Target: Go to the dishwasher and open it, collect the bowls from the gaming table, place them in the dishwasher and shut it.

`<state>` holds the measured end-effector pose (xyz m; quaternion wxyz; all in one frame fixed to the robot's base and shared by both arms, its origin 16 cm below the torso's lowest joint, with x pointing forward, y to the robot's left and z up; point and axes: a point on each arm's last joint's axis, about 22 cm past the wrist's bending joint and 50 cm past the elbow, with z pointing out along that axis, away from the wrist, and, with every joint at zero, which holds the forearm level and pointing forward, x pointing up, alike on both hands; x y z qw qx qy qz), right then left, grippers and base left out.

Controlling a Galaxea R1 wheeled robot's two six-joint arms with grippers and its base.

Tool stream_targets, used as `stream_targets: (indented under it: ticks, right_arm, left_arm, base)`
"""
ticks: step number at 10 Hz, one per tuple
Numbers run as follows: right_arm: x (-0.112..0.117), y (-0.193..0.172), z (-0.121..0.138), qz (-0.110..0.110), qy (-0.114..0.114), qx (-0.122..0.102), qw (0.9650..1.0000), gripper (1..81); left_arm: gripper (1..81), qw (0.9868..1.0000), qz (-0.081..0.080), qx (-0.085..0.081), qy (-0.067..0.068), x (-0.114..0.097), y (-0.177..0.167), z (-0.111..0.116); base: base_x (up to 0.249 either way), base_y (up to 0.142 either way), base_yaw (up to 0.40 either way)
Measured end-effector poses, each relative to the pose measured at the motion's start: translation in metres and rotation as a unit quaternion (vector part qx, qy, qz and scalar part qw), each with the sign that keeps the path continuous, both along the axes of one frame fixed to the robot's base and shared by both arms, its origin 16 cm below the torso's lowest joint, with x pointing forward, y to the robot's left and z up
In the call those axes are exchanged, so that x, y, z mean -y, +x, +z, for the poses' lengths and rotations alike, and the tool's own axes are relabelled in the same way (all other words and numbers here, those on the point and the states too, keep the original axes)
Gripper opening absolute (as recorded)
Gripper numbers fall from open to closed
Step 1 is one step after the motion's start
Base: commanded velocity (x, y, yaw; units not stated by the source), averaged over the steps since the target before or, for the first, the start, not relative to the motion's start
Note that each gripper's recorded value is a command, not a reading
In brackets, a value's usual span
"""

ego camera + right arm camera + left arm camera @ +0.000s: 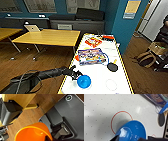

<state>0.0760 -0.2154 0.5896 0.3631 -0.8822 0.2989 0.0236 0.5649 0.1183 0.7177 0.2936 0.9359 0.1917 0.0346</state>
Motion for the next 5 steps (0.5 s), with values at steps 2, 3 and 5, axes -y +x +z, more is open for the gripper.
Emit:
stream_targets:
  ticks: [2,3,5]
  right_arm:
    - [0.000,0.000,0.000,0.000,0.000,0.000,1.0000,1.0]
    - [0.000,0.000,0.000,0.000,0.000,0.000,1.0000,1.0]
    - [-0.001,0.001,0.000,-0.001,0.000,0.001,1.0000,1.0]
  left_arm:
    - [81.1,0.9999,-0.002,-0.014,0.000,0.008,-0.014,-0.015]
    - [81.1,0.9999,-0.001,-0.015,0.000,0.009,-0.015,-0.018]
    - [81.1,0.9999,0.004,-0.016,0.003,0.005,-0.014,-0.022]
  base:
    - [0.000,0.000,0.000]
    - [0.000,0.000,0.000]
    - [0.000,0.000,0.000]
